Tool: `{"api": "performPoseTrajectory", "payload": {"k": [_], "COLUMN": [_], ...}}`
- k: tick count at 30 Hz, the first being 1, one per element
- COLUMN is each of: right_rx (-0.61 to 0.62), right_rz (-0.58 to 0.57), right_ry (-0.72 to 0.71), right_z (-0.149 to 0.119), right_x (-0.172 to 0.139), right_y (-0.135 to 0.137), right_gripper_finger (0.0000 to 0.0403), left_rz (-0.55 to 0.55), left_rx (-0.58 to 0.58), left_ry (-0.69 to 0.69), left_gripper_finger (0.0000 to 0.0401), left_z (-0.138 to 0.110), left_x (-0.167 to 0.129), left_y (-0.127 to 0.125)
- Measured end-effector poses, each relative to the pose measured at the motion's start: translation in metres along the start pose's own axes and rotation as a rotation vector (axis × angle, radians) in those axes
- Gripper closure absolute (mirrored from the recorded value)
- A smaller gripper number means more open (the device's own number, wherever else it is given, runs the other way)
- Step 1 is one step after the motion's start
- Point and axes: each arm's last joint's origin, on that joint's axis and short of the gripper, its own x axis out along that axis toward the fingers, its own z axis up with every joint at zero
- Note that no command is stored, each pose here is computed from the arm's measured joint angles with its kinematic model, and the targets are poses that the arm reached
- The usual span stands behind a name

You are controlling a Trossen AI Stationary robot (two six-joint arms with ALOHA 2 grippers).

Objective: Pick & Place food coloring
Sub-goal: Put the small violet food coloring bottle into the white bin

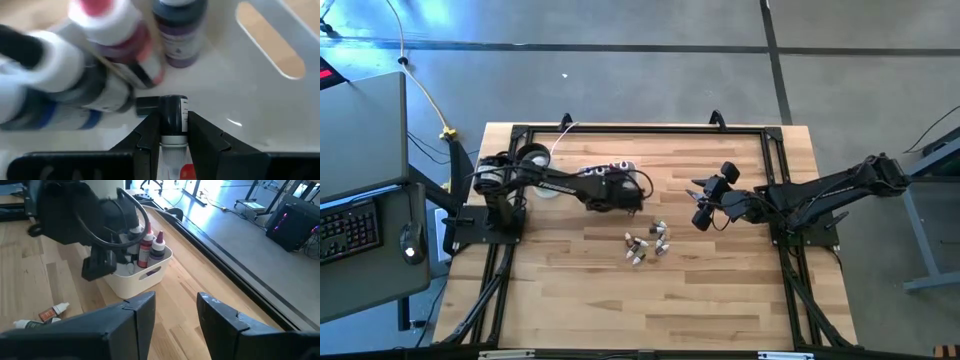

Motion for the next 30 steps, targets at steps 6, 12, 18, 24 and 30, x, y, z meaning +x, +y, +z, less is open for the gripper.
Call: {"api": "performPoseTrajectory", "payload": {"k": [6,12,18,24,30], "right_rx": [0.000,0.000,0.000,0.000,-0.001], "right_rz": [0.000,0.000,0.011,0.013,0.031], "right_ry": [0.000,0.000,0.003,0.003,0.009], "right_z": [0.000,0.000,0.000,0.000,0.000], "right_x": [0.000,0.000,0.000,0.000,0.000], "right_y": [0.000,0.000,0.000,0.000,0.001], "right_gripper_finger": [0.0265,0.0265,0.0265,0.0265,0.0265], "left_rz": [-0.057,-0.047,-0.045,-0.053,-0.008], "left_rx": [0.053,0.054,0.055,0.056,0.112], "left_ry": [0.007,-0.018,-0.020,0.001,-0.045], "left_gripper_finger": [0.0325,0.0325,0.0325,0.0325,0.0325], "left_z": [-0.001,0.000,-0.001,-0.001,-0.004], "left_x": [0.010,0.010,0.010,0.010,0.018], "left_y": [0.000,0.000,0.000,0.000,-0.001]}}
